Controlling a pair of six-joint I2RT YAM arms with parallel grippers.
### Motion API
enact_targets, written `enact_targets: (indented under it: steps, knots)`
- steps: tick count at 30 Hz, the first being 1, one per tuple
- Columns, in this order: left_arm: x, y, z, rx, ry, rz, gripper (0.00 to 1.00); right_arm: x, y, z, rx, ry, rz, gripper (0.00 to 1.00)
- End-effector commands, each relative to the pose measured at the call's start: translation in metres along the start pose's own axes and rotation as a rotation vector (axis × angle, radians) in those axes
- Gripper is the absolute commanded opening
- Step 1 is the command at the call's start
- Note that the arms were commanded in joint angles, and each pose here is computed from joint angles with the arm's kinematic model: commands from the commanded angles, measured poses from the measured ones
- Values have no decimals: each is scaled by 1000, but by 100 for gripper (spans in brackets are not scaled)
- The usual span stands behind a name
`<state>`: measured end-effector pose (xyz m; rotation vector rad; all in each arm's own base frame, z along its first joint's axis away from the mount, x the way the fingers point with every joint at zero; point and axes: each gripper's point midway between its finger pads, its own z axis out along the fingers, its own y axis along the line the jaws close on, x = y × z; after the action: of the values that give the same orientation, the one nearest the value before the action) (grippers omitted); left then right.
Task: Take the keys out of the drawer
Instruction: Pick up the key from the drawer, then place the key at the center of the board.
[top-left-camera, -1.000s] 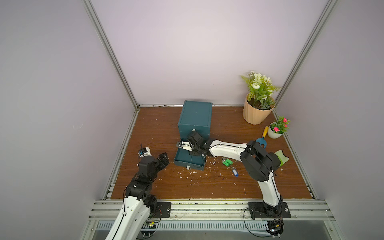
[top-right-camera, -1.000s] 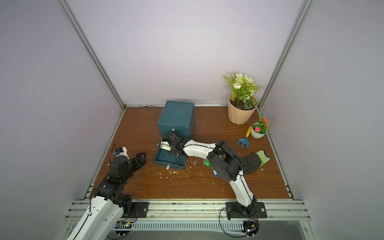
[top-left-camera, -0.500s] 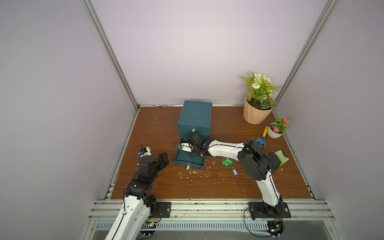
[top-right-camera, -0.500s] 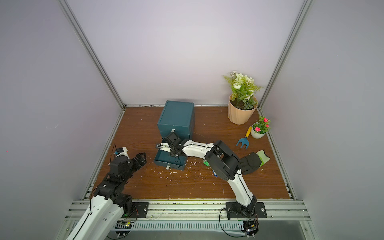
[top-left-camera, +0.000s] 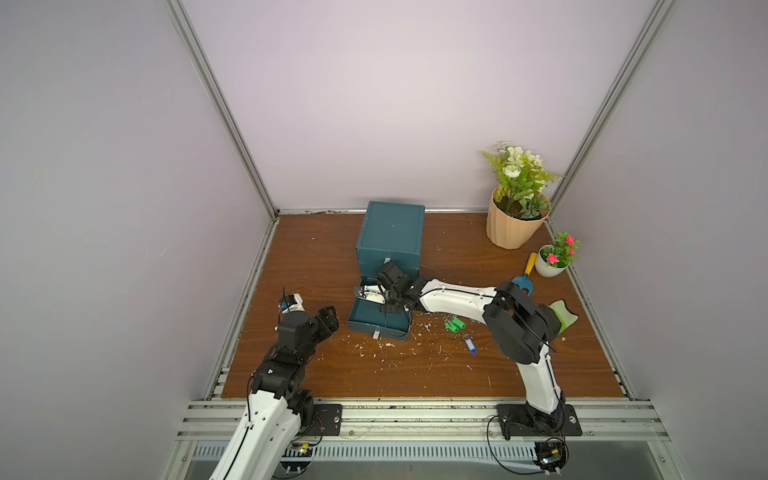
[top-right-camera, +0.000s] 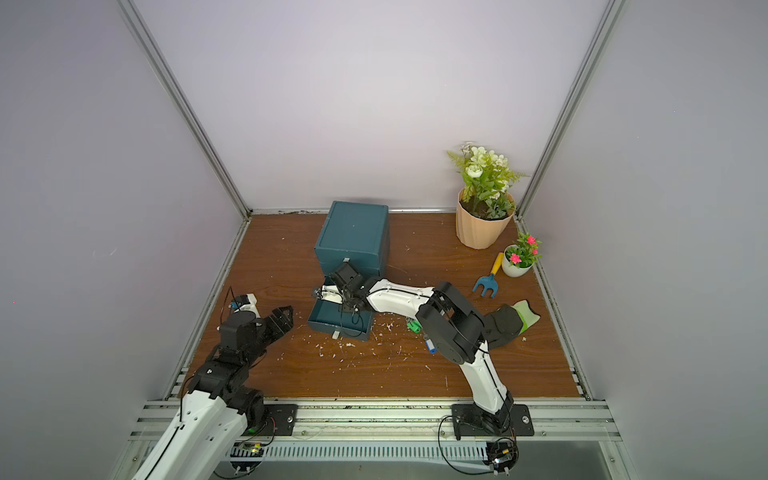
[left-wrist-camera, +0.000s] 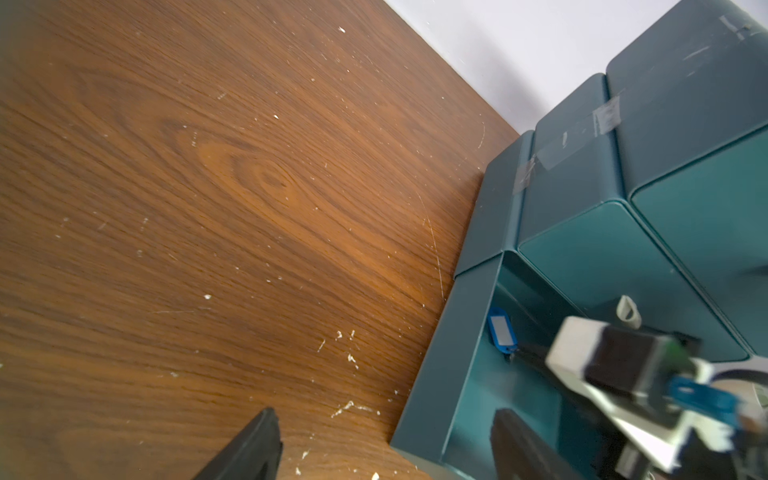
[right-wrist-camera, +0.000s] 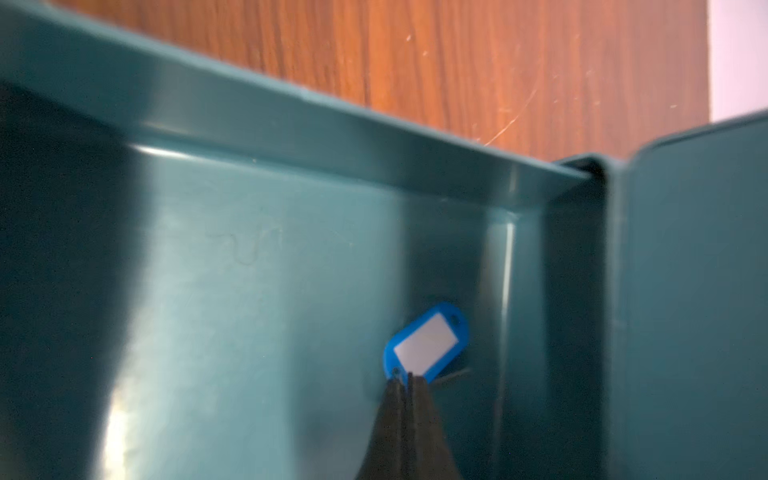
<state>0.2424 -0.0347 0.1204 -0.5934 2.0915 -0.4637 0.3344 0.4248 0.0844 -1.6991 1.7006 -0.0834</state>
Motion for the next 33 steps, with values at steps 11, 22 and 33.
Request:
enact_targets:
  steps: [11,22,33]
  knots:
    - [-30,-39,-5,133,-66,104,78,-33,-41,-106,84,-187,80,0]
    - [-41,-90,3,240,-80,237,76,-6,-54,-161,170,-163,275,0]
    - [-23,-127,12,309,12,334,71,102,-16,-185,202,-37,540,0]
